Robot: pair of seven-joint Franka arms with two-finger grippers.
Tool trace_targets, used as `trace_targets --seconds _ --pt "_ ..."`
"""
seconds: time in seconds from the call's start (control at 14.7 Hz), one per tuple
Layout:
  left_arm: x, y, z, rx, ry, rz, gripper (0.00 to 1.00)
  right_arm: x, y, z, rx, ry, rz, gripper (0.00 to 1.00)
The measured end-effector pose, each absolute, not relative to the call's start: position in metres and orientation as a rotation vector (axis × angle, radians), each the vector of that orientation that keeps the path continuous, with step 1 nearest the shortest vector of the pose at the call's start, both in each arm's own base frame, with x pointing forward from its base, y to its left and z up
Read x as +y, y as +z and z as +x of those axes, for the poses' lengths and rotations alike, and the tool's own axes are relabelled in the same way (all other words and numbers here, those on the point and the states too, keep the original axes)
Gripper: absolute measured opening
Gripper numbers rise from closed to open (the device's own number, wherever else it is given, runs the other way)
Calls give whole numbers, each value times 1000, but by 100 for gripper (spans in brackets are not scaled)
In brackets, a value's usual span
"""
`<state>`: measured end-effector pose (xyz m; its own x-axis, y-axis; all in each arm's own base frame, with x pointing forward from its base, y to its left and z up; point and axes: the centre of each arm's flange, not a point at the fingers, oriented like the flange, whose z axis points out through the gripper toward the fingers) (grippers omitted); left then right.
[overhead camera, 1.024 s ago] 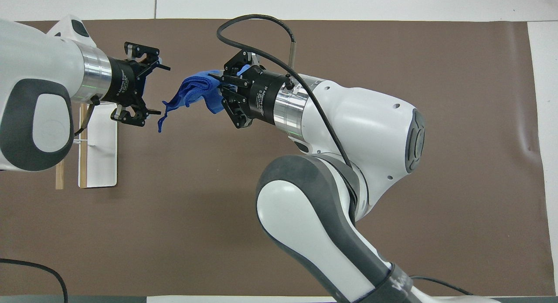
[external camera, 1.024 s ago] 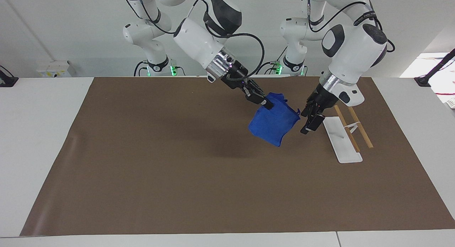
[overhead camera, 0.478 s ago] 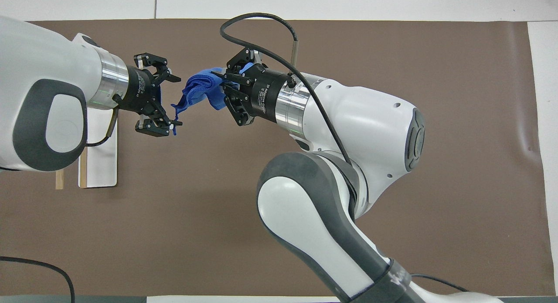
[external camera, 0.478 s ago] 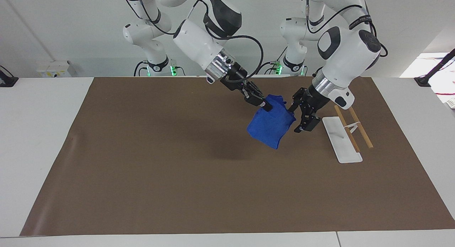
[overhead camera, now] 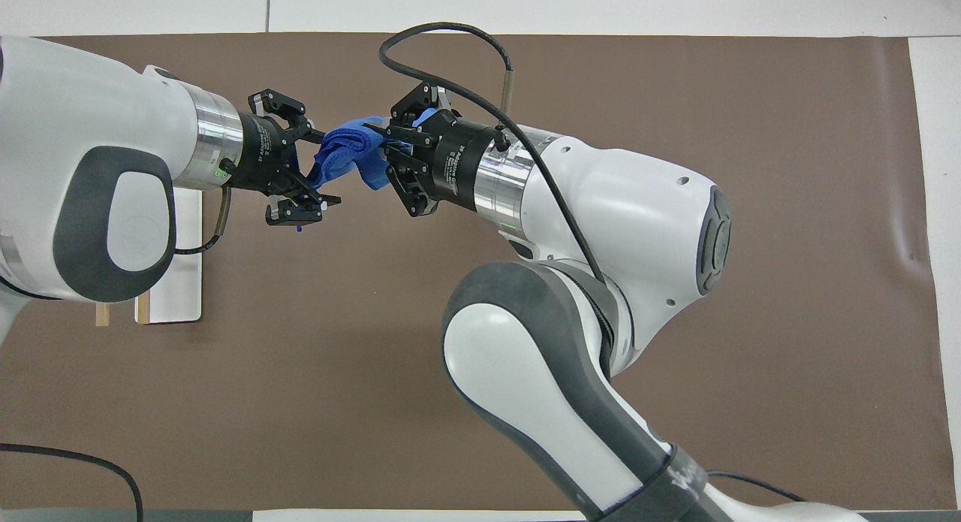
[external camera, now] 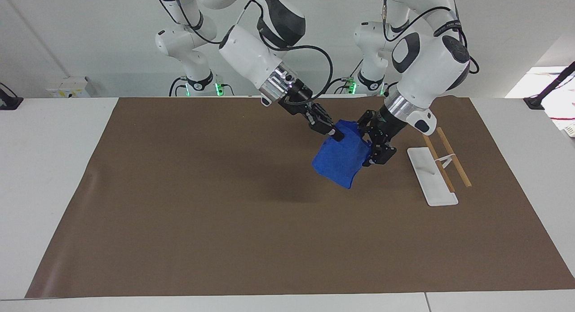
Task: Right arm passes towel to left arm to hang
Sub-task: 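Hold the towel with the right gripper while the left gripper grasps it, then open the right gripper and withdraw it while the left gripper holds towel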
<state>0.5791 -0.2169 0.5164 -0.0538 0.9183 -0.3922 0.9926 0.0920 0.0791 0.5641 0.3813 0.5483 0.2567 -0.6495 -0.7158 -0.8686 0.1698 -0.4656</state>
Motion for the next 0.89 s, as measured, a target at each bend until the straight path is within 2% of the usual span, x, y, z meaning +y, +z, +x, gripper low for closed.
trace_targets --seconds 0.14,0.2,0.27,0.34,0.48,0.89 --pt "-216 509 581 2033 -275 1860 45 381 548 564 1463 281 -1549 7" --pt "-216 504 581 2035 -268 1853 37 381 548 564 1463 281 -1549 7" --pt "-217 500 580 2037 -265 1850 37 381 548 564 1463 281 -1549 7" --pt "-217 497 579 2038 -264 1849 28 381 548 564 1463 281 -1549 7" --pt "-217 496 579 2036 -259 1845 4 381 548 564 1464 281 -1549 7" --pt "-213 512 582 1967 -217 1872 3 378 551 567 1462 272 -1543 7"
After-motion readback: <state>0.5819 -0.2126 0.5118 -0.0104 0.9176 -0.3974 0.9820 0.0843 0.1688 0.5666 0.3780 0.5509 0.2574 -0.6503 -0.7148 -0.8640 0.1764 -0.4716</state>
